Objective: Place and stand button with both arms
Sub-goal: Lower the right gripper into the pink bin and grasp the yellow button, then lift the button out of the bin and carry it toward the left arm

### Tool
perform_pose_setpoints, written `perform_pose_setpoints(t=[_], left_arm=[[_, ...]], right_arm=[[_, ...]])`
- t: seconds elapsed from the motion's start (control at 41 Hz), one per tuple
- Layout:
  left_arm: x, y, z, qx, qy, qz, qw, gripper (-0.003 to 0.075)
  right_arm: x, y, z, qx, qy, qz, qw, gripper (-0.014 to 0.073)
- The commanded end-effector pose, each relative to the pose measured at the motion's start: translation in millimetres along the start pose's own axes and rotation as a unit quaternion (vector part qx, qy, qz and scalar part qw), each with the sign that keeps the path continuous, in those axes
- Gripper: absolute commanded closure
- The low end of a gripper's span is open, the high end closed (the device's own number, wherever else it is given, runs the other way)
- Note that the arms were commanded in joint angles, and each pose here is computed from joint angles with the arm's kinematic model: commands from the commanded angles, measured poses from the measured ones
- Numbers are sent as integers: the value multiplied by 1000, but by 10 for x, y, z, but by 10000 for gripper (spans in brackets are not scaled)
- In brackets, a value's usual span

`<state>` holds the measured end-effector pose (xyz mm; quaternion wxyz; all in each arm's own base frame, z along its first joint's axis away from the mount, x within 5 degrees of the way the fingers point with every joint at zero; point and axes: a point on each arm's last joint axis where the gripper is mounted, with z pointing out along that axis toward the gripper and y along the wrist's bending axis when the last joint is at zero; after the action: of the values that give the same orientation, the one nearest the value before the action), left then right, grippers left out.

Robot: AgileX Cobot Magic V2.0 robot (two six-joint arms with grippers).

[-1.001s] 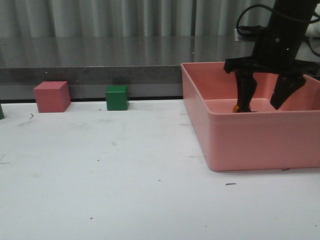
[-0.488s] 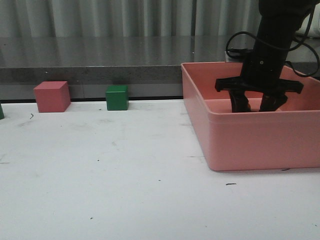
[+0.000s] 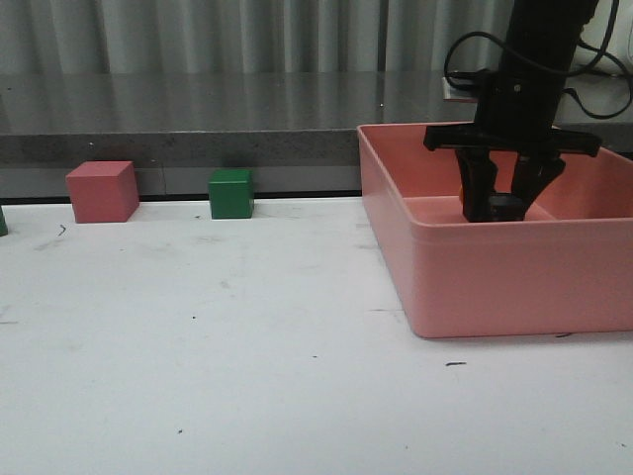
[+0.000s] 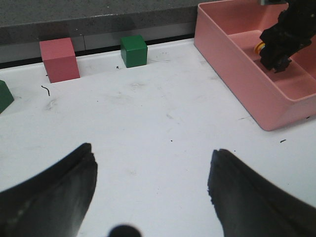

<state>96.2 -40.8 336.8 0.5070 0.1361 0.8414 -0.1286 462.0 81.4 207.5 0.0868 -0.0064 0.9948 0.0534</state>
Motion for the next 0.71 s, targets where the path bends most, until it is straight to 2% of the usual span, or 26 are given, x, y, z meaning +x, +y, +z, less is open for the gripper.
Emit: perform_pose_setpoints(t=[0.0,0.464,0.684], left_arm=[[-140,-22,-38,9,-45,-3,999,246],[-140,-22,-38,9,-45,-3,999,246],[-140,-22,-38,9,-45,-3,999,247]], right_arm=[[10,149,-581,-18,-59,-14,998,364],[479,794,-1625,-44,-146,-78,985,364],[776,1319,-1809,-82,-162,-121,976,364]])
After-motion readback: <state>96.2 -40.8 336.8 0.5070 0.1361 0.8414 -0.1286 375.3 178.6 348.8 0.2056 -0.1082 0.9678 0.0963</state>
